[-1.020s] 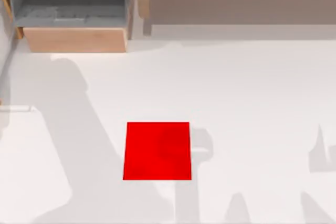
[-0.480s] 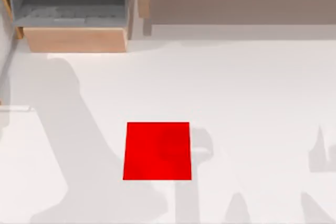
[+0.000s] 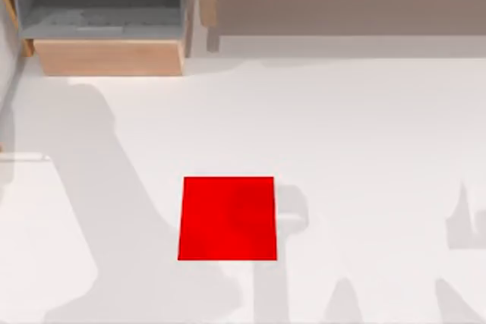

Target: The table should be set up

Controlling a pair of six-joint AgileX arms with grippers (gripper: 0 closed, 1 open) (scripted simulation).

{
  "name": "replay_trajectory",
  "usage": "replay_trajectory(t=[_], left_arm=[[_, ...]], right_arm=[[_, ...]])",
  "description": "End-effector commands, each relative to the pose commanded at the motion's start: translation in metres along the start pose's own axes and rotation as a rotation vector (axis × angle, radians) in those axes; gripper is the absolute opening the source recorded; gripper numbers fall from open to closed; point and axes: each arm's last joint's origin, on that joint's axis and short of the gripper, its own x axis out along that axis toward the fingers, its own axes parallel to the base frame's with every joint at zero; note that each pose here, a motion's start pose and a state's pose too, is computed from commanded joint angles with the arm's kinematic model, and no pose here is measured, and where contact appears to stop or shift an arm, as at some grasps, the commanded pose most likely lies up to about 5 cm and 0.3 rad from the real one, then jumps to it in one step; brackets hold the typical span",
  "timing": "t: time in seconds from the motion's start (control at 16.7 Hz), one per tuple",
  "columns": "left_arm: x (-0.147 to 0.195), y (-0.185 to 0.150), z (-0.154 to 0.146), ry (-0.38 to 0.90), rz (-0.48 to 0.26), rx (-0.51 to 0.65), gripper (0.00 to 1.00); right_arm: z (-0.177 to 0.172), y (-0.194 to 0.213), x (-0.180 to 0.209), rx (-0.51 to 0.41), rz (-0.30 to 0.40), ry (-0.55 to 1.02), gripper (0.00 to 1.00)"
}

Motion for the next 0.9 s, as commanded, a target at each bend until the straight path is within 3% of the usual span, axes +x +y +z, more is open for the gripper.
replay_trajectory(t=[0.42, 0.9], left_arm=[[0.0000, 0.0000, 0.0000, 0.000, 0.000, 0.000, 0.02], [0.0000, 0.0000, 0.0000, 0.000, 0.000, 0.000, 0.00]], right_arm=[[0.0000, 0.0000, 0.0000, 0.000, 0.000, 0.000, 1.00], [0.0000, 0.0000, 0.0000, 0.000, 0.000, 0.000, 1.00]])
